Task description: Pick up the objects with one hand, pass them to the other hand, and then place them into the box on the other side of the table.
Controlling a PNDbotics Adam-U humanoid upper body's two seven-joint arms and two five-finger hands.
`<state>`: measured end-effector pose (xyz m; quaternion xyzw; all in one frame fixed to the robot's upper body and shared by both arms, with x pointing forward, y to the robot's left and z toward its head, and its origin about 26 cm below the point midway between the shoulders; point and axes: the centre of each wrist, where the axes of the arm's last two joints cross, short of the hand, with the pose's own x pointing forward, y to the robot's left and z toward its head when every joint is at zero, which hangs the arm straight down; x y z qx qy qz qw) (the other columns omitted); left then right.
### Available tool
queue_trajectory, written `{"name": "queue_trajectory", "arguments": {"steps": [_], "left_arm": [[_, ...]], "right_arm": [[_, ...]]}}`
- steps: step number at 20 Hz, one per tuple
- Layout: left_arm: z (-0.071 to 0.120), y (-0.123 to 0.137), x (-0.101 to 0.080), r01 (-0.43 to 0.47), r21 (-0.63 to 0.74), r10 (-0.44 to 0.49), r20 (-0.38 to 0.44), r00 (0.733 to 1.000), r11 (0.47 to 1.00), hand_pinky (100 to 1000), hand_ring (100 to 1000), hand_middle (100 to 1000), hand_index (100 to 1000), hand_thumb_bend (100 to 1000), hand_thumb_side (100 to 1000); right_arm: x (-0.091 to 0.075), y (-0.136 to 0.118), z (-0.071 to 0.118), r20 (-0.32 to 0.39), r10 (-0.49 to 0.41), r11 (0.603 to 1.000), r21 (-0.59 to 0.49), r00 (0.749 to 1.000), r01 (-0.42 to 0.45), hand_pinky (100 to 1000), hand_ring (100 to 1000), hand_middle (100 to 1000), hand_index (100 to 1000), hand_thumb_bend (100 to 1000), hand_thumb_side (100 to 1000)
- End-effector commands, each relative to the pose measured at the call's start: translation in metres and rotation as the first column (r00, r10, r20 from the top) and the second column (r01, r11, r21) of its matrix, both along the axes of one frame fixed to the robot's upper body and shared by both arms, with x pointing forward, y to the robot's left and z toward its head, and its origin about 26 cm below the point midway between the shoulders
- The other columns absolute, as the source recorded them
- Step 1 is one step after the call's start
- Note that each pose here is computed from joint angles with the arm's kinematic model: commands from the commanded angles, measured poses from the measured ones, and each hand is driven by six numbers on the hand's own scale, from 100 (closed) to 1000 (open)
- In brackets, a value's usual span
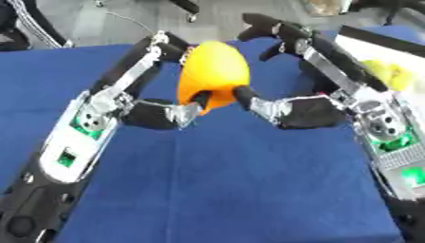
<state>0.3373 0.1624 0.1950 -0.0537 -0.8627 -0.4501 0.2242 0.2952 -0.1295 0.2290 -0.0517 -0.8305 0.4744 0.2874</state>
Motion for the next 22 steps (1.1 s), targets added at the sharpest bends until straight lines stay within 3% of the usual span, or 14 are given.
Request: {"name": "queue_trajectory", "arguments": {"steps": [1, 7, 10, 12, 13, 15, 16, 17, 22], "left_arm": [[0.009, -0.0069, 0.0001, 0.025, 0.009, -0.025, 0.037, 0.999, 1.0, 663, 339, 262, 381, 100, 165], [0.0092, -0.0124, 0.0013, 0.037, 0.013, -0.037, 0.047, 0.998, 0.999, 664, 339, 262, 382, 100, 162], [0.0079, -0.015, 0.0012, 0.05, 0.019, -0.05, 0.042, 0.998, 0.999, 666, 343, 265, 387, 100, 164], [0.0069, -0.0162, 0.0013, 0.058, 0.026, -0.059, 0.036, 0.998, 0.998, 669, 348, 271, 395, 100, 168], [0.0065, -0.0163, 0.0014, 0.06, 0.03, -0.061, 0.034, 0.998, 0.998, 681, 372, 317, 439, 100, 228], [0.006, -0.0156, 0.0018, 0.06, 0.04, -0.061, 0.031, 0.998, 0.997, 696, 408, 377, 494, 130, 287], [0.0058, -0.0153, 0.0021, 0.058, 0.045, -0.059, 0.031, 0.998, 0.997, 696, 408, 377, 494, 130, 287], [0.0052, -0.0142, 0.0026, 0.052, 0.055, -0.054, 0.03, 0.998, 0.997, 720, 455, 455, 568, 252, 368], [0.0019, -0.0091, 0.0058, 0.012, 0.089, -0.014, 0.028, 1.0, 0.996, 743, 497, 508, 633, 360, 462]], "right_arm": [[-0.0038, 0.0022, 0.0068, 0.007, 0.042, 0.999, -0.024, 0.999, -0.042, 723, 913, 796, 1000, 277, 551], [-0.0037, 0.003, 0.0059, -0.015, 0.06, 0.997, -0.042, 0.998, -0.061, 688, 864, 723, 1000, 206, 502], [-0.0028, 0.0025, 0.0056, -0.015, 0.033, 0.999, -0.024, 0.999, -0.033, 606, 773, 566, 871, 100, 349], [-0.0024, 0.0021, 0.0056, -0.013, 0.005, 1.0, -0.003, 1.0, -0.005, 553, 712, 478, 796, 100, 240], [-0.002, 0.0015, 0.006, -0.011, -0.018, 1.0, 0.016, 1.0, 0.018, 492, 626, 355, 665, 100, 100], [-0.002, 0.0009, 0.0066, -0.01, -0.066, 0.996, 0.063, 0.998, 0.066, 452, 570, 268, 554, 100, 100], [-0.0023, 0.0012, 0.0067, -0.009, -0.084, 0.993, 0.084, 0.996, 0.085, 452, 570, 268, 554, 100, 100], [-0.0025, 0.0007, 0.007, -0.008, -0.106, 0.989, 0.106, 0.994, 0.106, 422, 520, 194, 490, 100, 100], [-0.0032, -0.003, 0.0057, 0.007, -0.153, 0.976, 0.159, 0.988, 0.15, 408, 492, 117, 437, 100, 100]]}}
